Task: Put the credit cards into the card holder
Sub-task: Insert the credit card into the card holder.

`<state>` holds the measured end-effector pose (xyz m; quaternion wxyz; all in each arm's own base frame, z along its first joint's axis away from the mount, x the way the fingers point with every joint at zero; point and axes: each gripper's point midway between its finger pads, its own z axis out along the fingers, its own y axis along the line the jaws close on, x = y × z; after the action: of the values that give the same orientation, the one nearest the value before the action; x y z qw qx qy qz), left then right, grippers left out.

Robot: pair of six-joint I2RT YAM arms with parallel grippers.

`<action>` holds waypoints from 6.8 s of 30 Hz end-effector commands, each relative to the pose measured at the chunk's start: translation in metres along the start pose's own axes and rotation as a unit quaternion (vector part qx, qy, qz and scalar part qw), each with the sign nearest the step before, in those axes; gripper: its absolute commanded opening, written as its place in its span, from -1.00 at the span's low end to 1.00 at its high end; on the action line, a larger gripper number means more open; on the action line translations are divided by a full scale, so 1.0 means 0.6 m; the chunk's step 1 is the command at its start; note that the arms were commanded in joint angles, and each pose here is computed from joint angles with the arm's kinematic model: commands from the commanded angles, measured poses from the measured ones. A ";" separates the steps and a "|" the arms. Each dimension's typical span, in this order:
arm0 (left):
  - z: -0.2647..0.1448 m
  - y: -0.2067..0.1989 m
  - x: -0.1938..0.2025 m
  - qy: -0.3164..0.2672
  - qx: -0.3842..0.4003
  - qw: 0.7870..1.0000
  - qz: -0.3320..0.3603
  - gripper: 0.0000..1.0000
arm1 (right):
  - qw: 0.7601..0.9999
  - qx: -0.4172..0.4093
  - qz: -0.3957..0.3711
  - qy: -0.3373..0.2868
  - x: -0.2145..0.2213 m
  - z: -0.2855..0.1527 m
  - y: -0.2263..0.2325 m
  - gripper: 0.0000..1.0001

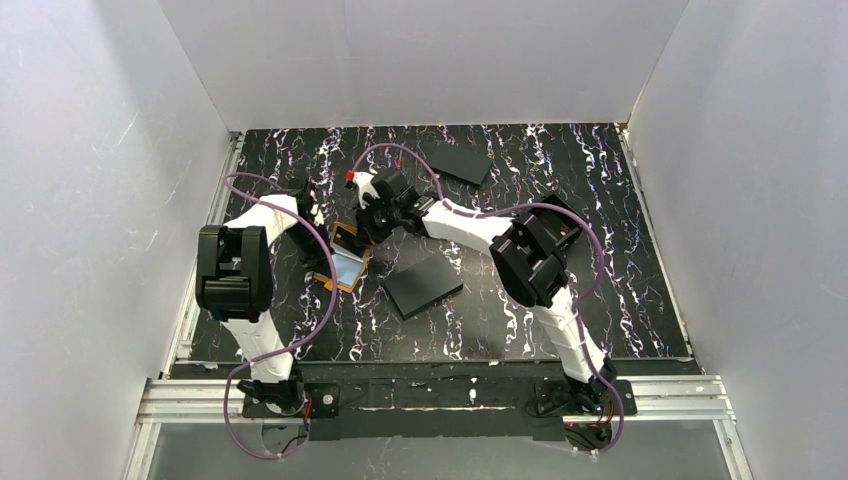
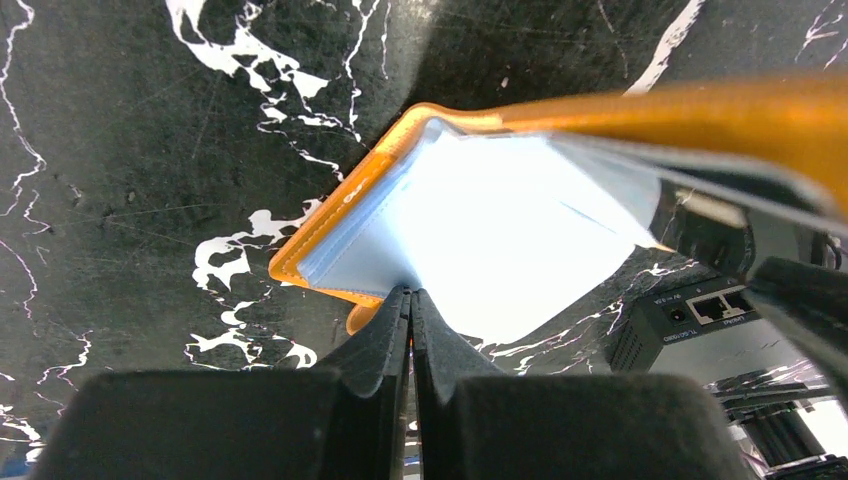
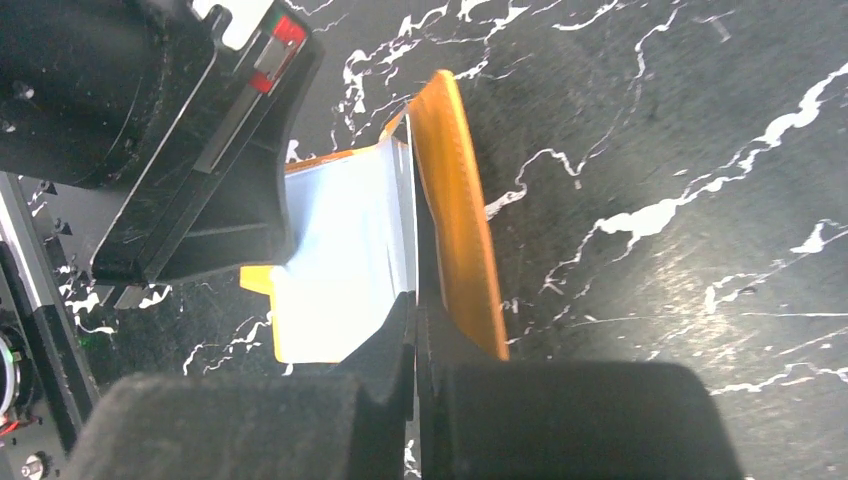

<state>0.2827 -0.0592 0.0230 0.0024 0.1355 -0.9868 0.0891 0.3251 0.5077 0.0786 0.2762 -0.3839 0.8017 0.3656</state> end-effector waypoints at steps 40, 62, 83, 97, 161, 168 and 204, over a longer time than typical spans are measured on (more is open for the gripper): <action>0.010 0.015 0.015 0.008 -0.037 0.999 0.034 -1.00 | 0.979 -0.084 0.185 0.010 0.032 0.028 0.010 -0.97; 0.005 0.024 0.014 0.003 -0.053 0.998 0.035 -1.00 | 0.982 -0.066 0.172 0.038 0.063 0.013 -0.011 -0.97; 0.008 0.029 0.014 0.008 -0.063 0.997 0.038 -1.00 | 0.974 -0.040 0.212 0.075 0.078 0.001 -0.018 -0.97; 0.009 0.025 0.013 0.010 -0.056 0.998 0.035 -1.00 | 0.968 -0.018 0.249 0.015 0.060 -0.014 -0.020 -0.97; 0.011 0.019 0.011 0.011 -0.048 0.998 0.038 -1.00 | 0.969 -0.015 0.235 0.072 0.089 0.005 -0.013 -0.97; 0.010 0.018 0.010 0.010 -0.047 0.998 0.038 -1.00 | 0.963 0.011 0.262 0.064 0.088 -0.007 -0.017 -0.97; 0.012 0.013 0.012 0.012 -0.043 0.998 0.041 -1.00 | 0.968 -0.080 0.180 0.154 0.097 0.010 0.035 -0.97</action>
<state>0.2831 -0.0601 0.0233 -0.0056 0.1027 -0.9923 0.0691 0.2998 0.5028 0.0551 0.0956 -0.2757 0.8651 0.4079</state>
